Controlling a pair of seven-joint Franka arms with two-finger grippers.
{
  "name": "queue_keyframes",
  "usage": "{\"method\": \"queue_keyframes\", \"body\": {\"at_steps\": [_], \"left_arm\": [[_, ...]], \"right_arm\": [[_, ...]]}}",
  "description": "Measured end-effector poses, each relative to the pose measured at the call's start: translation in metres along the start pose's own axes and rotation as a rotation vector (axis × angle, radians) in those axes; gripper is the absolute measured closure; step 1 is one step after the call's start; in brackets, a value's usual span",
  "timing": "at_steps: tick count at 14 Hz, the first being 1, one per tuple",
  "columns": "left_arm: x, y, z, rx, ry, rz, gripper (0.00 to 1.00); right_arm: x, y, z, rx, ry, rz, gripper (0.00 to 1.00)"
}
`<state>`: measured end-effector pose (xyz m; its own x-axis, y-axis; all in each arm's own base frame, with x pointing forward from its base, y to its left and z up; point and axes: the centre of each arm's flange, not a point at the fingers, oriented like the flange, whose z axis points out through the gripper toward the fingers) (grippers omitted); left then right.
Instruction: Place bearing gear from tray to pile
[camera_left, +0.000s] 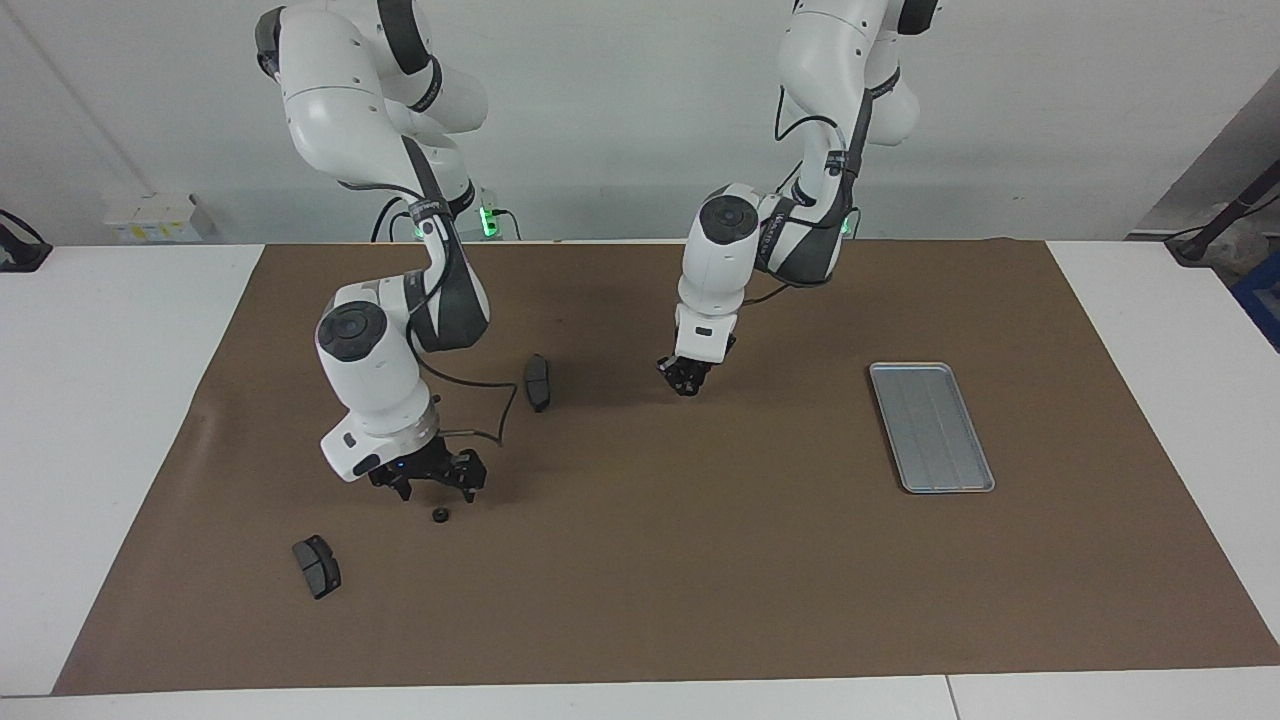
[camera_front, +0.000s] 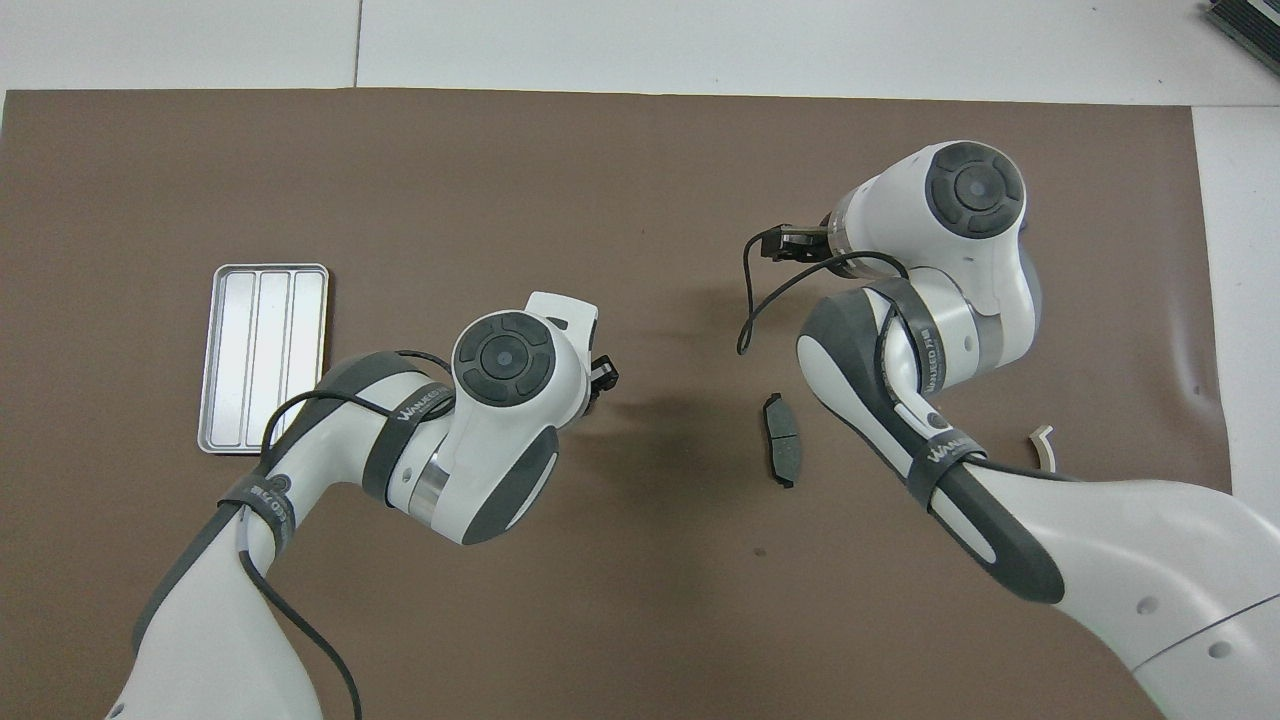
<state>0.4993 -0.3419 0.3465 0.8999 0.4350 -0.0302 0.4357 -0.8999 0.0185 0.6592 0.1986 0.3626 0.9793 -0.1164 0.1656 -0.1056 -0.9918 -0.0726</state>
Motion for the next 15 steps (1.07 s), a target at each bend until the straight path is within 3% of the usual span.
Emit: {"method": "queue_keyframes", "body": {"at_steps": [3,7,11,15], "left_arm": [[0.068,-0.052,-0.049,-0.003,0.001,0.03,0.31],[0.151,-0.171,-0.119,0.009,-0.029,0.104,0.31],[0.197,-0.255,-0.144,0.006,-0.051,0.211,0.31],[0.212,-0.275,-0.171,-0.012,-0.009,0.236,0.26]], "right_arm": [[-0.027,-0.056,-0.003,0.017,-0.004,0.022,0.0],[-0.073,-0.132,-0.005,0.039,-0.015,0.008,0.0],[-0.139,-0.211,0.007,0.034,-0.031,-0.018,0.0],[-0.173,-0.24,0.035,-0.01,-0.019,-0.065,0.0]]}}
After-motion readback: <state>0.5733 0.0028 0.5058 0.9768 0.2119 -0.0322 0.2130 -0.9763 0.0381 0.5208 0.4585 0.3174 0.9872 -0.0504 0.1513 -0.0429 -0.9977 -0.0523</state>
